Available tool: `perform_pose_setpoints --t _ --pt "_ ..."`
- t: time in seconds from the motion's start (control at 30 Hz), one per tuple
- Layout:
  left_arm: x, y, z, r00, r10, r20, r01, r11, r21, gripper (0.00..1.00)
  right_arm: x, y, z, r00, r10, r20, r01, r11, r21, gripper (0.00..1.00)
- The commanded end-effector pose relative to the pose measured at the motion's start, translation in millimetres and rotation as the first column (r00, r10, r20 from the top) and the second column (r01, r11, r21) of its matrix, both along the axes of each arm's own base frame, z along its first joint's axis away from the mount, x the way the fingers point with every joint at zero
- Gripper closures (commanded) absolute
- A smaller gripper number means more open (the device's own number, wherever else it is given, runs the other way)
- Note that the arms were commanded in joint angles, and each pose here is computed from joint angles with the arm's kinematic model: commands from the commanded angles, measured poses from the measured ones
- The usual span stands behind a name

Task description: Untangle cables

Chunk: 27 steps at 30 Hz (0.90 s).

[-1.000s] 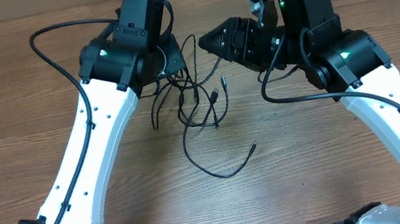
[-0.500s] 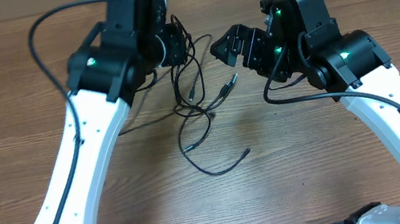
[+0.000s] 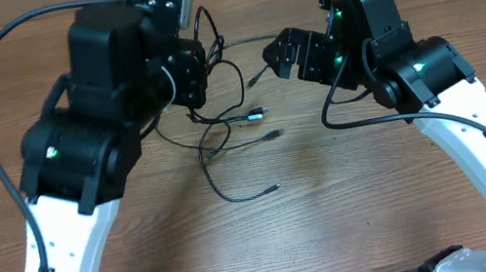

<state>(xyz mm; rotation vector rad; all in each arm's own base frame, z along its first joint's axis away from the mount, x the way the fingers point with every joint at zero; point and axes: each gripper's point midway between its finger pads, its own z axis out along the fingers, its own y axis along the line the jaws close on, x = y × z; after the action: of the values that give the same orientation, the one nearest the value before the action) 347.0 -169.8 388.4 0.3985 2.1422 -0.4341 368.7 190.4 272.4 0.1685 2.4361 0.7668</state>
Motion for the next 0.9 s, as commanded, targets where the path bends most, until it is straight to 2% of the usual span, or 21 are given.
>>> perform_pose_setpoints --t 0.0,0.07,0.33,0.43,0.6,0.87 --pt "-7.8 2.1 17.1 0.998 -0.021 0.053 0.022 1.0 -0.002 0.96 -5.8 11.6 19.8 0.982 0.155 0.107 -0.155 0.988 -0.015 0.01" --pt "-8.3 1.8 16.7 0.998 -0.024 0.05 0.024 1.0 -0.003 0.96 -9.5 20.9 25.8 0.96 0.236 0.148 -0.237 0.971 -0.011 0.02" --pt "-10.7 -2.4 17.2 0.997 -0.054 0.052 0.054 0.999 -0.007 0.96 -10.4 26.5 28.5 0.901 0.365 0.233 -0.35 0.931 -0.106 0.1" --pt "-13.9 -7.6 17.9 0.993 -0.099 0.059 0.099 0.995 -0.003 0.96 -14.7 33.3 27.6 0.838 0.472 0.275 -0.443 0.882 -0.164 0.15" --pt "-18.8 -14.8 19.0 0.988 -0.145 0.056 0.147 0.989 -0.022 0.96 -18.1 41.0 24.9 0.769 0.561 0.307 -0.521 0.828 -0.207 0.15" --pt "-32.6 -33.2 23.4 0.965 -0.258 0.048 0.261 0.961 -0.089 0.96 -15.0 51.1 35.2 0.72 0.587 0.371 -0.555 0.807 -0.2 0.15"
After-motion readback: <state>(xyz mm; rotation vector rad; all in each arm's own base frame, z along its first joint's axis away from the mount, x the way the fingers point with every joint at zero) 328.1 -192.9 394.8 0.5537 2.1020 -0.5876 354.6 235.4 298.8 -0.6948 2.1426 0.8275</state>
